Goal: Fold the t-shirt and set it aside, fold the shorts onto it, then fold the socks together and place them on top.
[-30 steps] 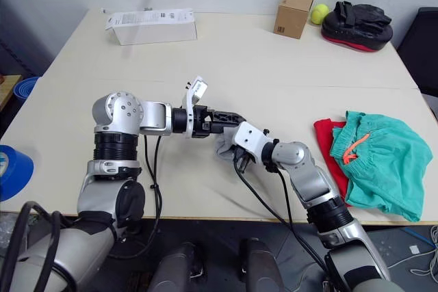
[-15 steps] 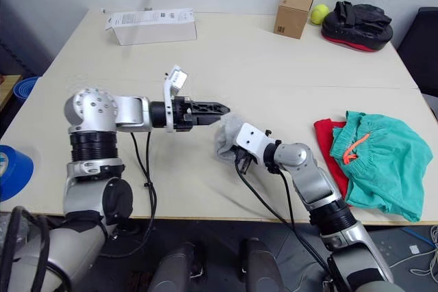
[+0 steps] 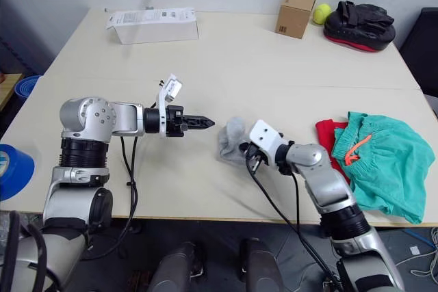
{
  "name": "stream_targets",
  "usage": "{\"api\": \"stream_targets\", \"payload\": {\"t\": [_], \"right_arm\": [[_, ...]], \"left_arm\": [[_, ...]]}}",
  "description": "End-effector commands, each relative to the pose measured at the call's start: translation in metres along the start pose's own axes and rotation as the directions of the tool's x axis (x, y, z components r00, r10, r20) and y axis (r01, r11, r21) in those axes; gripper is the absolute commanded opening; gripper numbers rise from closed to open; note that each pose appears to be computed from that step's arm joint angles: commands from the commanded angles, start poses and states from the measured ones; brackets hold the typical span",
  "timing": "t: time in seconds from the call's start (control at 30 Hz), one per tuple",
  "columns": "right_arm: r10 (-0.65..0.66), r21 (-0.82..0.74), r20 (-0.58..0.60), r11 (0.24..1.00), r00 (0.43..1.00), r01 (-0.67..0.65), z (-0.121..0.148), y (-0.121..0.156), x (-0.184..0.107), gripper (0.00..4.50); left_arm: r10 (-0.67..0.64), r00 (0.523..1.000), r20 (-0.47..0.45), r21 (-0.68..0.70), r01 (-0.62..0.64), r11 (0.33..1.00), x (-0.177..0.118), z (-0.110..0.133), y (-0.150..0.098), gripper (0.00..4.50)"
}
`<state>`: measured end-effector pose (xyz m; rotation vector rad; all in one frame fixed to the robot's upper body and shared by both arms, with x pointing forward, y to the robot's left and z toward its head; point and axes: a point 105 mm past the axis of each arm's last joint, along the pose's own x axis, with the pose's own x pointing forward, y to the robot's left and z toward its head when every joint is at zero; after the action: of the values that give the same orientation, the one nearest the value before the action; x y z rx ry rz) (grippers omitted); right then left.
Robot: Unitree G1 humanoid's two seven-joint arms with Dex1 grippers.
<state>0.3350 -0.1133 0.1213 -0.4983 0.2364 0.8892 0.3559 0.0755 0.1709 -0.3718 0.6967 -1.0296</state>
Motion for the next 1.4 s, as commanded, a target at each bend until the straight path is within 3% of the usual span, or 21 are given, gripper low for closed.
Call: {"api": "stream_targets", "payload": {"t": [0.03, 0.27, 0.53, 0.7, 0.87, 1.17, 1.4], "right_arm": [[0.002, -0.035, 0.024, 0.999, 1.000, -0.001, 0.016, -0.005, -0.019, 0.00], [0.026, -0.032, 0.114, 0.999, 0.993, -0.022, 0.068, -0.021, -0.034, 0.00], [0.139, -0.124, 0.176, 0.985, 0.975, -0.119, 0.107, 0.006, -0.003, 0.00], [0.119, -0.178, 0.111, 0.979, 0.987, -0.098, 0.098, 0.008, 0.022, 0.00], [0.084, -0.202, 0.019, 0.976, 0.996, -0.079, 0.079, 0.001, 0.028, 0.00], [0.050, -0.180, -0.055, 0.982, 0.997, -0.059, 0.045, -0.008, -0.011, 0.00], [-0.012, -0.141, -0.086, 0.990, 0.996, -0.001, 0.017, -0.012, -0.015, 0.00]], "left_arm": [[0.004, 1.000, 0.001, 0.102, -0.004, 0.995, 0.007, 0.005, -0.006, 0.02], [0.029, 0.999, -0.046, 0.215, -0.018, 0.976, 0.022, -0.001, -0.007, 0.02], [0.035, 0.992, -0.118, 0.324, 0.005, 0.946, 0.039, -0.017, -0.013, 0.02], [0.038, 0.989, -0.145, 0.342, 0.014, 0.940, 0.045, -0.026, -0.012, 0.02], [0.045, 0.989, -0.140, 0.343, 0.006, 0.939, 0.047, -0.025, -0.010, 0.02], [0.059, 0.992, -0.111, 0.344, -0.018, 0.939, 0.050, -0.017, -0.006, 0.02], [0.008, 0.997, -0.072, 0.318, 0.016, 0.948, 0.049, -0.006, -0.017, 0.02]]}}
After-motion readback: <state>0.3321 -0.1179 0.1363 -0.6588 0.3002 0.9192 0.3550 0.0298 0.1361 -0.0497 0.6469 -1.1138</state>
